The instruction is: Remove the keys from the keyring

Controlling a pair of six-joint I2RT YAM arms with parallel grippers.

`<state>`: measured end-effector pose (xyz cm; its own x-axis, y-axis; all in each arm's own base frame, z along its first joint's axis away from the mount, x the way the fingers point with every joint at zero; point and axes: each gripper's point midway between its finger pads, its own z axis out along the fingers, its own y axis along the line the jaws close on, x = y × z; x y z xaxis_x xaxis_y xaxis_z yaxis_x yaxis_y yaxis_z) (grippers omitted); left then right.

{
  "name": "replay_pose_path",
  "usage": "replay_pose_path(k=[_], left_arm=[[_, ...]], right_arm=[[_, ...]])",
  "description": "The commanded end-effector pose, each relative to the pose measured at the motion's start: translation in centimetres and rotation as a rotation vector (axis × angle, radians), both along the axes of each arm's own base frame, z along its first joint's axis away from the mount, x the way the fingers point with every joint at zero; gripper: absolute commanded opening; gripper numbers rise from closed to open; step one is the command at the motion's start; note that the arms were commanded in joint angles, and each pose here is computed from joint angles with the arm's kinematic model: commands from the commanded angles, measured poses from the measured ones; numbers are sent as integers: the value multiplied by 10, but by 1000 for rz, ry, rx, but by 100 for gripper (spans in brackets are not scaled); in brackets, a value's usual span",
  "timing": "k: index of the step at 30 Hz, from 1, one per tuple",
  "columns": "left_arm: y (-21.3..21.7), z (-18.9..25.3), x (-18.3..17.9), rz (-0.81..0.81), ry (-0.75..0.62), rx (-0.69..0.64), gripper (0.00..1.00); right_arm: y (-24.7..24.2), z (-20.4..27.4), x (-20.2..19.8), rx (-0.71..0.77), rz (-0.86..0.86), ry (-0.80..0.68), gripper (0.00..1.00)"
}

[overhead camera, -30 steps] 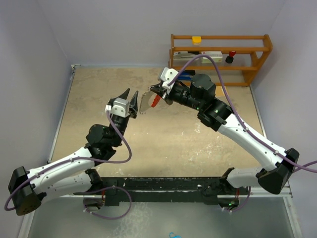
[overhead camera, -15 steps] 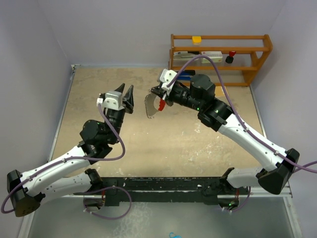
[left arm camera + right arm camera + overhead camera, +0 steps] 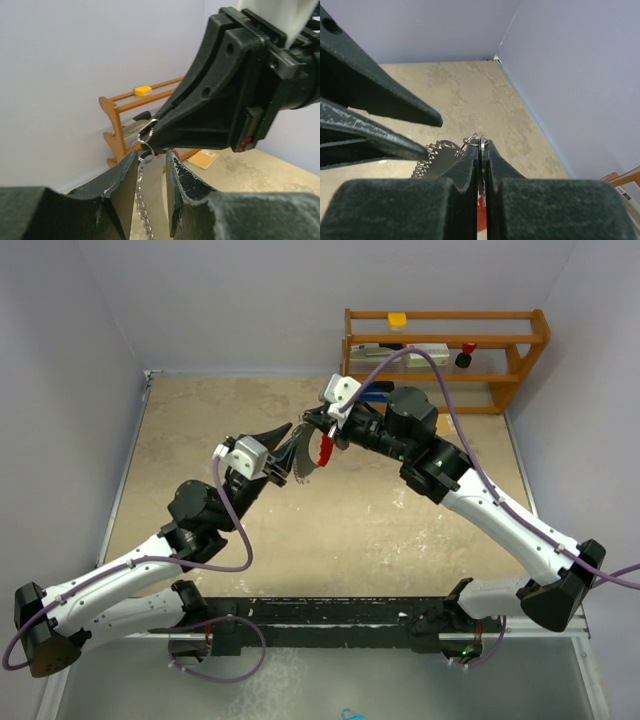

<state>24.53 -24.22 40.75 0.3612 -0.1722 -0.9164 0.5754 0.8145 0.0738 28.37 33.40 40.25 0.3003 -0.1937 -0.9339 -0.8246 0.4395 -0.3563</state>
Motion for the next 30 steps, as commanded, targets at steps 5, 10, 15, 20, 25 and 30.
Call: replay_pose_path(k=[5,10,15,20,25,30], left_arm=[[-10,16,-22,-134,-69,-73,24],[1,8,-7,-31,-34,-66,23],[15,4,3,63,-10,-71,22],[21,-4,15,141,21,-78,21],[15,-7,25,169,15,-91,21],[8,6,18,116,-83,-141,22]], right_arm=[[-3,47,4,101,-49,-83,0],[-12,48,25,19,-196,-65,0],[-41,37,61,-154,-507,39,0],[-63,30,64,-317,-705,115,0],[-54,27,58,-371,-783,83,0],[-42,21,58,-378,-760,87,0]])
